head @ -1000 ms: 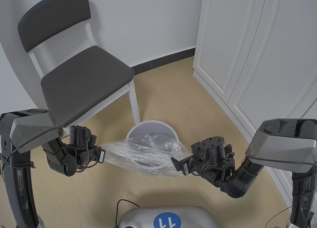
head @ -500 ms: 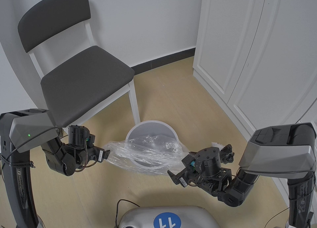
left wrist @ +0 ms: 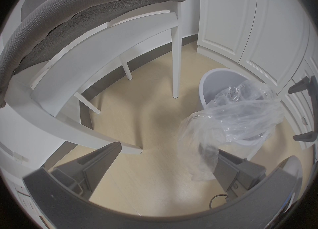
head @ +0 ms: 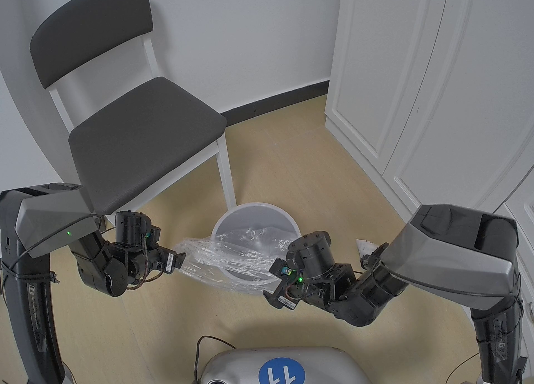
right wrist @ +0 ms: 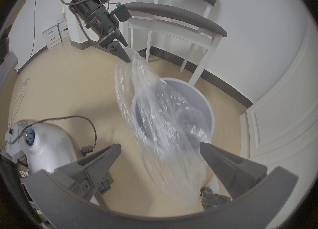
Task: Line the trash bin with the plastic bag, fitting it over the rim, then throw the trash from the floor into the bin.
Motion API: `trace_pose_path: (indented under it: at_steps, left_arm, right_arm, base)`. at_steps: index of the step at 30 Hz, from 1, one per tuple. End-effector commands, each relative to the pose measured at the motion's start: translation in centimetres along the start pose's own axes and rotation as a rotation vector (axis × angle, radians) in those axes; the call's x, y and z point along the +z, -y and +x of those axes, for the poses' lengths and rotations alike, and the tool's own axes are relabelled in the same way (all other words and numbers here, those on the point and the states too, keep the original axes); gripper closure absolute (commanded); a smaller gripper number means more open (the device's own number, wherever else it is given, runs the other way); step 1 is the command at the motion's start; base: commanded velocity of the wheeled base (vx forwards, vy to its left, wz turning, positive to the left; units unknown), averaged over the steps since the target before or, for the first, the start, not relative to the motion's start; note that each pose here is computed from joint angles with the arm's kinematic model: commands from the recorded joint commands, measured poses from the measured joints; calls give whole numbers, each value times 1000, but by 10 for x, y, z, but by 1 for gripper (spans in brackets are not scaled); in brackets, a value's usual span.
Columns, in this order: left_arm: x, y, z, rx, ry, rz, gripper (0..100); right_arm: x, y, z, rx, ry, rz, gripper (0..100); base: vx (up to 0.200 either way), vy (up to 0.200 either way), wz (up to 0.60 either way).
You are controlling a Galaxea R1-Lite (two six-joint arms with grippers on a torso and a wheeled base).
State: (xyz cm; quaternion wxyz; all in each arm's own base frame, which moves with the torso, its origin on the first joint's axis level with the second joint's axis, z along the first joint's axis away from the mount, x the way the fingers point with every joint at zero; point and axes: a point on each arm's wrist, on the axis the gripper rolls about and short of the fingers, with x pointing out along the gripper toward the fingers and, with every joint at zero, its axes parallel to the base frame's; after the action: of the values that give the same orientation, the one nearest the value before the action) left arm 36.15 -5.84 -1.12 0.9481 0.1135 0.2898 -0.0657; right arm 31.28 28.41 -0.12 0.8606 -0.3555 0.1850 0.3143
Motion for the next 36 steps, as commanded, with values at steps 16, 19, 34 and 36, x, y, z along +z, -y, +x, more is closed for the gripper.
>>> trace_pose_path:
  at_steps: [16, 19, 34, 36]
  left_arm:
    - [0, 2, 0, 0, 13, 3, 0]
    - [0, 2, 0, -1, 13, 5, 0]
    - [1, 2, 0, 1, 15, 3, 0]
    - [1, 2, 0, -1, 16, 3, 0]
  right_arm:
    - [-7, -17, 42, 23, -33, -17, 0]
    - [-10, -14, 54, 4, -33, -6, 0]
    - [16, 27, 65, -100, 65, 43, 100]
    - [21, 33, 64, -112, 77, 48, 100]
  base:
    - [0, 0, 0]
    - [0, 0, 0]
    - [0, 0, 0]
    - [0, 0, 0]
